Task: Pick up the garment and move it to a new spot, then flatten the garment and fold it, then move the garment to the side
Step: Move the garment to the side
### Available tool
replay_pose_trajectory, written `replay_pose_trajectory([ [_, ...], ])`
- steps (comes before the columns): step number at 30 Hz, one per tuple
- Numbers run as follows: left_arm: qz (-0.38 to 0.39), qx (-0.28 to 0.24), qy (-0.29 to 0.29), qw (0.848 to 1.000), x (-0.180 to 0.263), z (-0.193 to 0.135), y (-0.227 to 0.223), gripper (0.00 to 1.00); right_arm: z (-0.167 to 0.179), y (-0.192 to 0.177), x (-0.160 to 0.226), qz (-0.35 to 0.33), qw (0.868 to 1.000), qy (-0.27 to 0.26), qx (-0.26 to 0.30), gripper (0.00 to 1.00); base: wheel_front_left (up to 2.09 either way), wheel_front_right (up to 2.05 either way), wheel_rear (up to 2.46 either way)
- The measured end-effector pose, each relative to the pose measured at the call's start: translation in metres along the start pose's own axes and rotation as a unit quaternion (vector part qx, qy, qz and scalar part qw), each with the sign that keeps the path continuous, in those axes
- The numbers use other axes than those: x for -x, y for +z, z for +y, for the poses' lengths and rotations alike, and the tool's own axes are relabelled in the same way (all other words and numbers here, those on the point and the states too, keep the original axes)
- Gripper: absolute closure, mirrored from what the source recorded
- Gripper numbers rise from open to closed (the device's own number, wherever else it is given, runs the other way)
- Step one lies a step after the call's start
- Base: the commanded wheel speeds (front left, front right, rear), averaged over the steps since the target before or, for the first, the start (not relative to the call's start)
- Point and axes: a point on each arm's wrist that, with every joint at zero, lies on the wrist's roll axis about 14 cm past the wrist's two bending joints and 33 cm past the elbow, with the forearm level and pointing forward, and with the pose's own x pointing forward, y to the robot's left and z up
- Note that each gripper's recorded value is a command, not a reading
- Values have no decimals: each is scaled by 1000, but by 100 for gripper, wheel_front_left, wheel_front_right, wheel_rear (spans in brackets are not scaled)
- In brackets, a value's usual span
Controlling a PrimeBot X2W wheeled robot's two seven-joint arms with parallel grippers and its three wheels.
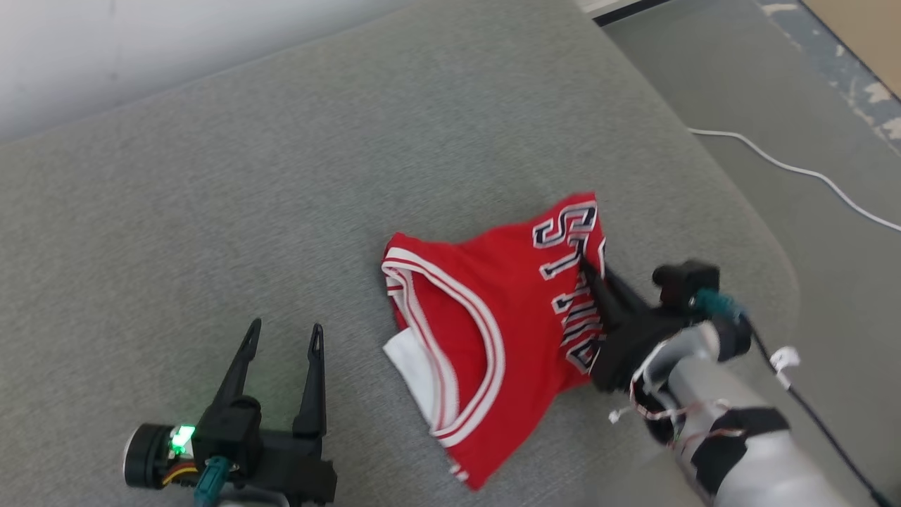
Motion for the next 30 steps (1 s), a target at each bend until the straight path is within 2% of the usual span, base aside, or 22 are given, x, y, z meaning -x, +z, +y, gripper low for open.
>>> replay_pose_trajectory([
  [8,-43,-18,22,999,-6,23,24,0,-8,76,-62,-65,997,-6,42,100,0,0,0],
  [12,-49,-27,44,997,-2,42,26,0,-23,102,-94,-77,995,-27,64,100,0,0,0],
  [21,-32,-48,123,991,27,96,15,0,-81,115,-144,-60,989,-113,71,100,0,0,0],
  [30,-5,-61,180,982,55,133,0,0,-137,102,-154,-35,978,-187,89,100,0,0,0],
])
